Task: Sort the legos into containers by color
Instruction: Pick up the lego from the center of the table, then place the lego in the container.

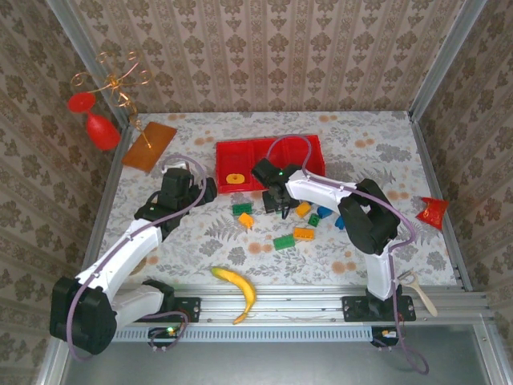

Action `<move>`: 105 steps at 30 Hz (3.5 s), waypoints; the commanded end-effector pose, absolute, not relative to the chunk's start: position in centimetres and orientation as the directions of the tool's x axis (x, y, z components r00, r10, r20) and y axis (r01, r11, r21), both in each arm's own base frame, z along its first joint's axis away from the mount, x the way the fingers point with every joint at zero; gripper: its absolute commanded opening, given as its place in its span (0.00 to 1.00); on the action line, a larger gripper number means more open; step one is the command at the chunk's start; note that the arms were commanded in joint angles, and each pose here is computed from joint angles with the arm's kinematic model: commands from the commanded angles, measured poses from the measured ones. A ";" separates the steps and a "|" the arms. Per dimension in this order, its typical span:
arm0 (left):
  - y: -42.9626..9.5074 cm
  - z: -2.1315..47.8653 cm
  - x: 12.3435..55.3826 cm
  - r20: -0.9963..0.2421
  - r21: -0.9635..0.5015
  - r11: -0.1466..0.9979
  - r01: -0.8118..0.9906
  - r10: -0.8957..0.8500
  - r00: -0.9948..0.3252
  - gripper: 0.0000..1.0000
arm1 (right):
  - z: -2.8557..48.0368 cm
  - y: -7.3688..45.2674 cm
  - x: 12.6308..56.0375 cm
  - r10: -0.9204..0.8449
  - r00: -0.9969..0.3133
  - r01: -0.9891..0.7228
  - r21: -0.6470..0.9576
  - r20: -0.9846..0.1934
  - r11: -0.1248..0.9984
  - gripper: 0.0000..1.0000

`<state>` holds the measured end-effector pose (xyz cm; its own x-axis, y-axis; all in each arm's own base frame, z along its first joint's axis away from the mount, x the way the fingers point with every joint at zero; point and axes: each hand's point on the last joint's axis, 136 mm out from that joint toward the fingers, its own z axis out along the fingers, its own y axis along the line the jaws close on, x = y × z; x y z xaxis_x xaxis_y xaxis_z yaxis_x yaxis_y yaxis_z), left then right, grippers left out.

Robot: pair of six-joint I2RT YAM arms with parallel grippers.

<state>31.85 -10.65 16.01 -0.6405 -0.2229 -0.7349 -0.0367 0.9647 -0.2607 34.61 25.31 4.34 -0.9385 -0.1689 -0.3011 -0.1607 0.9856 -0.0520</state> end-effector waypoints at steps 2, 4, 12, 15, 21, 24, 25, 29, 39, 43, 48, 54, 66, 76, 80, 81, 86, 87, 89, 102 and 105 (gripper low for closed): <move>-10.5 15.7 32.0 -0.725 -0.286 0.957 -0.057 -0.255 -0.640 1.00 | 3.0 26.0 33.6 -0.192 -0.949 -0.191 -0.029 -0.249 0.981 0.61; -10.5 15.7 32.0 -0.726 -0.286 0.957 -0.057 -0.255 -0.639 1.00 | 2.9 25.9 33.6 -0.194 -0.949 -0.192 -0.032 -0.248 0.981 0.61; -10.5 15.7 32.0 -0.724 -0.285 0.957 -0.059 -0.255 -0.641 1.00 | 2.5 25.7 33.8 -0.195 -0.950 -0.188 -0.053 -0.244 0.981 0.62; -10.5 15.7 32.0 -0.725 -0.285 0.957 -0.058 -0.255 -0.640 1.00 | 2.6 25.5 33.9 -0.196 -0.950 -0.187 -0.062 -0.244 0.980 0.62; -10.5 15.7 32.0 -0.725 -0.289 0.956 -0.058 -0.257 -0.639 1.00 | 4.1 25.9 33.8 -0.202 -0.944 -0.198 -0.040 -0.263 0.979 0.63; -10.5 15.7 32.0 -0.725 -0.289 0.956 -0.057 -0.257 -0.639 1.00 | 5.3 26.3 33.8 -0.203 -0.937 -0.205 -0.023 -0.284 0.978 0.63; -10.5 15.7 32.0 -0.725 -0.288 0.956 -0.058 -0.258 -0.639 1.00 | 5.7 26.5 33.8 -0.203 -0.935 -0.207 -0.015 -0.291 0.978 0.63; -10.4 15.6 31.9 -0.724 -0.287 0.956 -0.062 -0.259 -0.639 1.00 | 7.3 26.7 34.0 -0.193 -0.926 -0.206 0.006 -0.324 0.978 0.64; -10.4 15.7 32.0 -0.725 -0.291 0.955 -0.059 -0.260 -0.638 1.00 | 7.1 25.1 34.5 -0.187 -0.928 -0.181 -0.048 -0.322 0.982 0.69; -10.4 15.6 32.0 -0.724 -0.291 0.955 -0.058 -0.260 -0.640 1.00 | 5.9 24.9 34.6 -0.190 -0.936 -0.182 -0.053 -0.297 0.982 0.73; -10.5 15.5 32.1 -0.721 -0.291 0.955 -0.059 -0.259 -0.643 1.00 | 4.7 25.4 34.8 -0.202 -0.940 -0.198 -0.041 -0.275 0.979 0.75; -10.6 15.6 32.2 -0.720 -0.293 0.954 -0.057 -0.259 -0.644 1.00 | 3.4 25.8 35.0 -0.216 -0.943 -0.212 -0.042 -0.254 0.976 0.75; -10.5 15.6 32.2 -0.719 -0.294 0.954 -0.058 -0.260 -0.645 1.00 | 1.6 26.8 34.7 -0.228 -0.948 -0.233 -0.003 -0.221 0.973 0.60; -10.4 15.5 32.1 -0.720 -0.293 0.954 -0.061 -0.262 -0.642 1.00 | 4.2 26.8 34.6 -0.209 -0.939 -0.225 0.028 -0.272 0.974 0.39; -10.3 15.7 32.0 -0.724 -0.295 0.954 -0.059 -0.264 -0.638 1.00 | 7.2 26.8 35.4 -0.202 -0.918 -0.226 0.033 -0.342 0.974 0.33; -10.3 15.7 32.0 -0.723 -0.294 0.954 -0.060 -0.263 -0.638 1.00 | 7.9 26.8 35.7 -0.199 -0.912 -0.226 0.033 -0.359 0.974 0.33; -10.3 15.6 32.0 -0.723 -0.297 0.953 -0.059 -0.265 -0.638 1.00 | 11.1 26.3 38.1 -0.180 -0.873 -0.210 0.016 -0.454 0.978 0.33; -10.3 15.6 32.0 -0.722 -0.298 0.953 -0.058 -0.265 -0.639 1.00 | 11.4 26.3 38.6 -0.178 -0.867 -0.208 0.012 -0.465 0.978 0.33; -10.3 15.6 32.0 -0.721 -0.299 0.953 -0.058 -0.265 -0.640 1.00 | 11.8 26.3 39.8 -0.171 -0.857 -0.204 0.015 -0.486 0.979 0.33; -10.2 15.6 32.0 -0.720 -0.297 0.953 -0.055 -0.261 -0.643 1.00 | 11.7 27.4 46.2 -0.215 -0.791 -0.209 -0.078 -0.573 0.975 0.33; -10.2 15.6 32.0 -0.720 -0.296 0.954 -0.056 -0.261 -0.643 1.00 | 11.4 27.4 46.9 -0.222 -0.785 -0.205 -0.095 -0.579 0.974 0.35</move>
